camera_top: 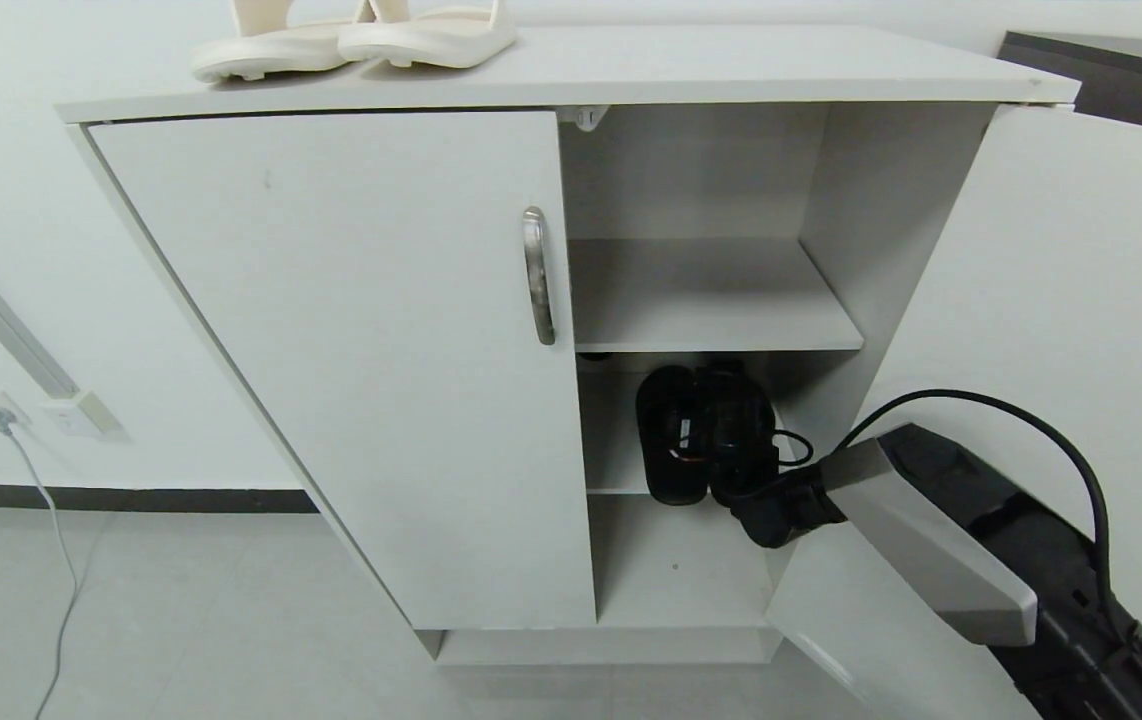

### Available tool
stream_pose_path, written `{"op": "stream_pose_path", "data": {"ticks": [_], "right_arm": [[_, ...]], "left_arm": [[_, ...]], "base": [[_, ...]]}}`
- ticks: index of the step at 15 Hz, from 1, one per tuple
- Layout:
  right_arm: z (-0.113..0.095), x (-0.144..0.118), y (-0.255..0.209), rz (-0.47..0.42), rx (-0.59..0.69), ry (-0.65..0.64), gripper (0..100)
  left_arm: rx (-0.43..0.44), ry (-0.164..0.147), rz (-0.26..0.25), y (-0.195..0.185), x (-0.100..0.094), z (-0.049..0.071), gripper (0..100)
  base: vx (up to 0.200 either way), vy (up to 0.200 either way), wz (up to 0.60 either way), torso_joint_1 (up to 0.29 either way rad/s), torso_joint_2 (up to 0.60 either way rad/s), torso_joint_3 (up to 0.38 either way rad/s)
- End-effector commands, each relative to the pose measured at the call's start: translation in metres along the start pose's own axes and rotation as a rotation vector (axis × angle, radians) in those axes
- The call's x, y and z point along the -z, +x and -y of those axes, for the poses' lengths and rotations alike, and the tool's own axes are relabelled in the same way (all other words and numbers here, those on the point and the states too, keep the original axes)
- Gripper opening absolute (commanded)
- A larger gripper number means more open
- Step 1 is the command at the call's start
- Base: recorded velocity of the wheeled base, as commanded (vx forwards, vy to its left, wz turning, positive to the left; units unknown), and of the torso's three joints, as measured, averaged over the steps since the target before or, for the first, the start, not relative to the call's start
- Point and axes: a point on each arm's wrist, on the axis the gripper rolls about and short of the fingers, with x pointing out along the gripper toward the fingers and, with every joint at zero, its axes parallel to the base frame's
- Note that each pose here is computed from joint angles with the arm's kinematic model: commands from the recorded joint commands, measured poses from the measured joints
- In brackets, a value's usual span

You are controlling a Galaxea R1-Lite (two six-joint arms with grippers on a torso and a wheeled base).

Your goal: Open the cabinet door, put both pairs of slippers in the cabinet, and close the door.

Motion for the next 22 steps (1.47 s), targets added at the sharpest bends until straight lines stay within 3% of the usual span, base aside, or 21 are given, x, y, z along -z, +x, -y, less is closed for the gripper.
{"op": "stream_pose_path", "data": {"ticks": [1, 7, 13, 22], "right_arm": [[0.001, -0.017, -0.022, 0.007, -0.015, 0.002, 100], [0.022, -0.015, -0.093, 0.046, -0.060, 0.024, 100], [0.030, -0.024, -0.167, 0.019, -0.147, 0.003, 100], [0.026, -0.017, -0.179, -0.002, -0.158, -0.018, 100]], "left_arm": [[0.000, 0.000, -0.001, 0.000, 0.000, 0.000, 0], [0.000, 0.001, -0.001, 0.000, 0.000, 0.000, 0], [0.001, 0.004, -0.001, 0.000, 0.000, 0.000, 0], [0.001, 0.003, -0.001, 0.000, 0.000, 0.000, 0]], "base": [[0.000, 0.000, 0.00, 0.000, 0.00, 0.000], [0.000, 0.000, 0.00, 0.000, 0.00, 0.000], [0.000, 0.000, 0.00, 0.000, 0.00, 0.000], [0.000, 0.000, 0.00, 0.000, 0.00, 0.000]]}}
